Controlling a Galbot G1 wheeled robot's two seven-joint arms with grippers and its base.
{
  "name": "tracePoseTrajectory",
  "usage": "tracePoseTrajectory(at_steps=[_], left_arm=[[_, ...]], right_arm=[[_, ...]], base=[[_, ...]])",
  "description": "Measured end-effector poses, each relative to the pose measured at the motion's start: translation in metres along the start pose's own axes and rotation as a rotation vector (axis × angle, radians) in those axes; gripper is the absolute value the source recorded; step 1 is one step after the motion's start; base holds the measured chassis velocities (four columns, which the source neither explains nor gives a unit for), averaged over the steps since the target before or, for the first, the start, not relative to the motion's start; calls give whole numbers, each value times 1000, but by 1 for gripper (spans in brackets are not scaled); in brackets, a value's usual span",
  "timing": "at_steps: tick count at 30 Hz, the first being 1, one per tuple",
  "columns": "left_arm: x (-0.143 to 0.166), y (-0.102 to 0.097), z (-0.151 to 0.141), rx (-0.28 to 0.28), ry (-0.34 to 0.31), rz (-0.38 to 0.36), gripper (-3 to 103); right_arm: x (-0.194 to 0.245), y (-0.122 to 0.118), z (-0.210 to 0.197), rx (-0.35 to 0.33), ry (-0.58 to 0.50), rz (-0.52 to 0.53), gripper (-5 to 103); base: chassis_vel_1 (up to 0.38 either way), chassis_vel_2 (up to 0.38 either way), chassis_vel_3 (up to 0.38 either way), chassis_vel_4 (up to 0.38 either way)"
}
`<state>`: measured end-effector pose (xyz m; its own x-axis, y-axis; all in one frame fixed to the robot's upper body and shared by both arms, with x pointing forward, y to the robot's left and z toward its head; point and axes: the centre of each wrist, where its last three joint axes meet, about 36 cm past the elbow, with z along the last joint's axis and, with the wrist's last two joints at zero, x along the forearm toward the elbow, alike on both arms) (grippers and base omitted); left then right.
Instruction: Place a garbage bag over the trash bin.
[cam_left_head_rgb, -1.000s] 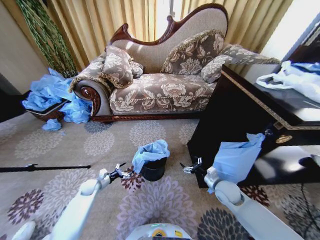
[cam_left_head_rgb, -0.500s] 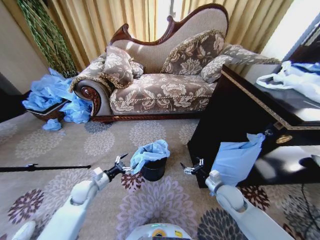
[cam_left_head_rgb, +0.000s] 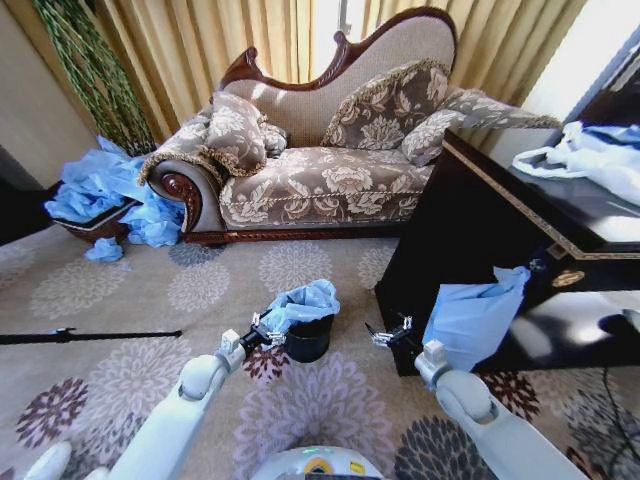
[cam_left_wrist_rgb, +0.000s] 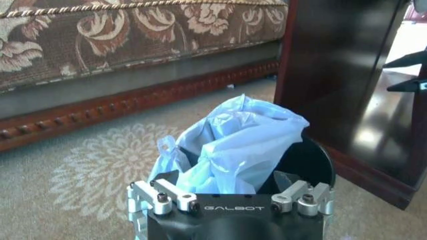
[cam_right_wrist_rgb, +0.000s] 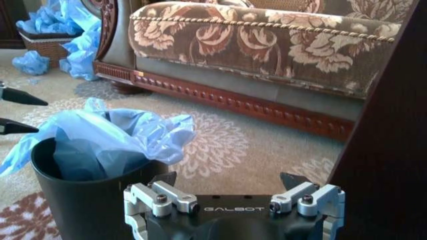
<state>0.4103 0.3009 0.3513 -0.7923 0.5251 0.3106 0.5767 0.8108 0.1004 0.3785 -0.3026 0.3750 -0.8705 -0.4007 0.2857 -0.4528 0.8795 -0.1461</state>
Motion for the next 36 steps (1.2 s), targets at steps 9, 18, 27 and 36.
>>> tracePoseTrajectory(at_steps=[9,18,27,36], left_arm=[[-15,4,-2,-4,-1,-7,84],[-31,13,-4,-21,2,-11,52],[-34,14,-3,-32,3,8,19],[-20,6,-2,-64,-11,48,0]], right_arm=[[-3,-2,6,-4,2,3,100],[-7,-4,6,-4,-2,3,100],[-6,-5,10,-9,2,10,100],[-7,-1,9,-10,-1,9,100]], base=[[0,0,0,0],[0,0,0,0],[0,0,0,0],[0,0,0,0]])
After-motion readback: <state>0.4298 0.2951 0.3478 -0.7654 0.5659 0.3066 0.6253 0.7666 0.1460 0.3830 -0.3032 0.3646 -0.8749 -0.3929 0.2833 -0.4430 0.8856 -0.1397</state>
